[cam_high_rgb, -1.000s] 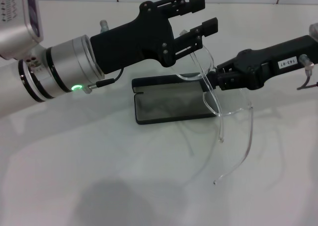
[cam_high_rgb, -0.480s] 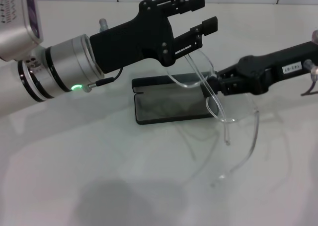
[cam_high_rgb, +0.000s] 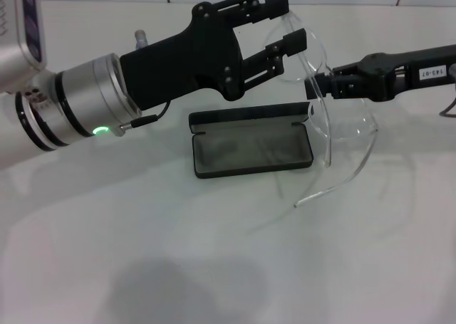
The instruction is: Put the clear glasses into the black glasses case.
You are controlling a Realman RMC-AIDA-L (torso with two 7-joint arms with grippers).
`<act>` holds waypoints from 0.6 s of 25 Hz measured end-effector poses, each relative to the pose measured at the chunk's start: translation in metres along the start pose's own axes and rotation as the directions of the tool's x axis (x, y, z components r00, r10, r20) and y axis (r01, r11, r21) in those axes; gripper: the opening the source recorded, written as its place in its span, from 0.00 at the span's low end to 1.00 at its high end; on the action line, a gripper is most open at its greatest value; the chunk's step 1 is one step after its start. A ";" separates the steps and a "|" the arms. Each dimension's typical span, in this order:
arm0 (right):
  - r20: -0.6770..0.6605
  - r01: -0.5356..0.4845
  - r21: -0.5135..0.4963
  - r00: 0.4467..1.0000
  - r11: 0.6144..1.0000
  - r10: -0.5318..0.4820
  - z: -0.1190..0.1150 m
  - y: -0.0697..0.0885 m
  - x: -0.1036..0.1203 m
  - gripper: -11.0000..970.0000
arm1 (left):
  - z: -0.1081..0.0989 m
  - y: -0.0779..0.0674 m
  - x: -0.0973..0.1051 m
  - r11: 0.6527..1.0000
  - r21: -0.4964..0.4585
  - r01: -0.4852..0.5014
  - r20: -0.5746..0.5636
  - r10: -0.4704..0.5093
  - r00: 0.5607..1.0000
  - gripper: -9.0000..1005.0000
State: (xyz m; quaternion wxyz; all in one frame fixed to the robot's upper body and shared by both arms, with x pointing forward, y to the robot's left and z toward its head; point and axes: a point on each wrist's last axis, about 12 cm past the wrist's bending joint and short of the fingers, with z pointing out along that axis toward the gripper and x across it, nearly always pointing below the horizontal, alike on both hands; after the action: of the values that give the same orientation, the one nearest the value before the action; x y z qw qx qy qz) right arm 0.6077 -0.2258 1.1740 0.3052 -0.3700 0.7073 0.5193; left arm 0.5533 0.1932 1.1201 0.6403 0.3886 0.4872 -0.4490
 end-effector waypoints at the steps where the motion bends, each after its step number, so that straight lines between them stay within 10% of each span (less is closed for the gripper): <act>1: 0.001 0.002 -0.001 1.000 1.000 -0.002 0.000 0.000 -0.001 0.14 | 0.000 0.000 0.000 1.000 -0.001 0.000 -0.002 0.000 1.000 0.50; 15: -0.018 0.017 -0.055 1.000 0.998 -0.018 0.012 0.006 -0.006 0.14 | 0.003 0.002 0.000 1.000 -0.004 -0.030 -0.007 0.030 1.000 0.50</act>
State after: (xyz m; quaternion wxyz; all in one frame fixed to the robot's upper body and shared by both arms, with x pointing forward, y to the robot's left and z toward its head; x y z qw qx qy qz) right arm 0.6066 -0.2119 1.1790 0.2931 -0.3893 0.6921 0.5325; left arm 0.5555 0.1913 1.1204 0.6461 0.3959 0.4847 -0.4369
